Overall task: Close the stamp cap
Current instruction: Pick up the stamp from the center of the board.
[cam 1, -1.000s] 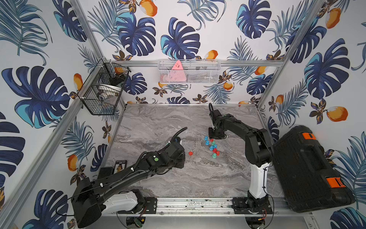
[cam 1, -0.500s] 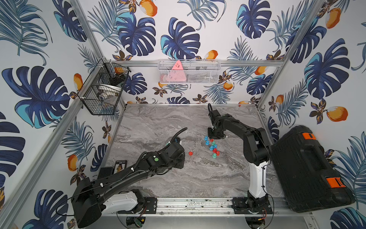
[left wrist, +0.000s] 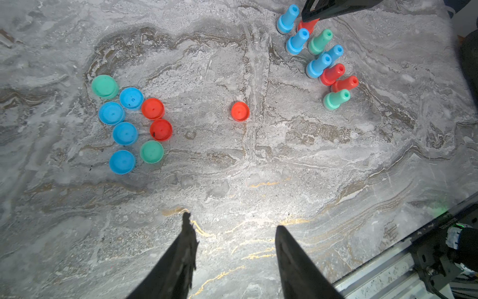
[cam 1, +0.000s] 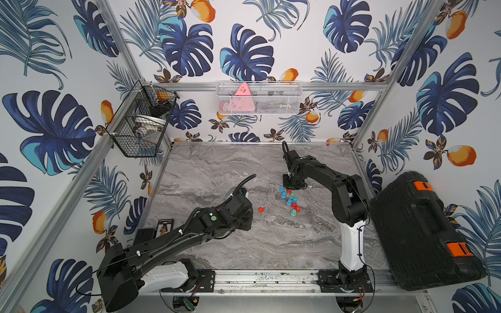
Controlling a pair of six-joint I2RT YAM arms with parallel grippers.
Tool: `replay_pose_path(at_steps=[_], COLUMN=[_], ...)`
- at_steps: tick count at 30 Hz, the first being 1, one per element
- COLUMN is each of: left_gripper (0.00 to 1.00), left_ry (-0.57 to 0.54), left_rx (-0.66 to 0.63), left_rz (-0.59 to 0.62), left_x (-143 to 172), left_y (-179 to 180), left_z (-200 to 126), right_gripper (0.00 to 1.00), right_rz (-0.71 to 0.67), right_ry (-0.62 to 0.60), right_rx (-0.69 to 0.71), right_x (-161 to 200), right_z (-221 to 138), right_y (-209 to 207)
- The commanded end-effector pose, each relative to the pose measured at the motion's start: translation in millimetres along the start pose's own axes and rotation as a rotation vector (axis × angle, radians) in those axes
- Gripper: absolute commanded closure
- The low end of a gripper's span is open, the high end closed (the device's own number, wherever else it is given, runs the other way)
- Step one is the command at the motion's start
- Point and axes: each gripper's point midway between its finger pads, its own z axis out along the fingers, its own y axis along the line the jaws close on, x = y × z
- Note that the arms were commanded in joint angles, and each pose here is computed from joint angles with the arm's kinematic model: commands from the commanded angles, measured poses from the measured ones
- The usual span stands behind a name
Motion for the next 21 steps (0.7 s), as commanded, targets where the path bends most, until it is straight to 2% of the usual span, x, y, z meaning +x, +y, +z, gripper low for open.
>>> replay_pose_path(at_steps=[1,9,14,21], left_gripper=[0.46,0.46,0.46,0.47], left_ry=[-0.008,-0.008,-0.013,-0.024], left_rx=[-0.016,-0.008,-0.01,-0.02], left_rz=[-0.013,-0.02,-0.021,-0.018], left_x=[-1,0,-1,-3], left_y=[3,2,3,5], left_z=[-1,-2,-4,-8], right_gripper=[0.76,0.77,0.82,0.86], right_rz=[-0.015,-0.034,-0.046,-0.041], right_ry=[0.007,0.002,0.0,-0.047], right_rx=[0.035,0.082,0.095,0.118], right_x=[2,6,8,-3], right_z=[0,-1,-4,-23], right_y=[-4,-6,-4,-7])
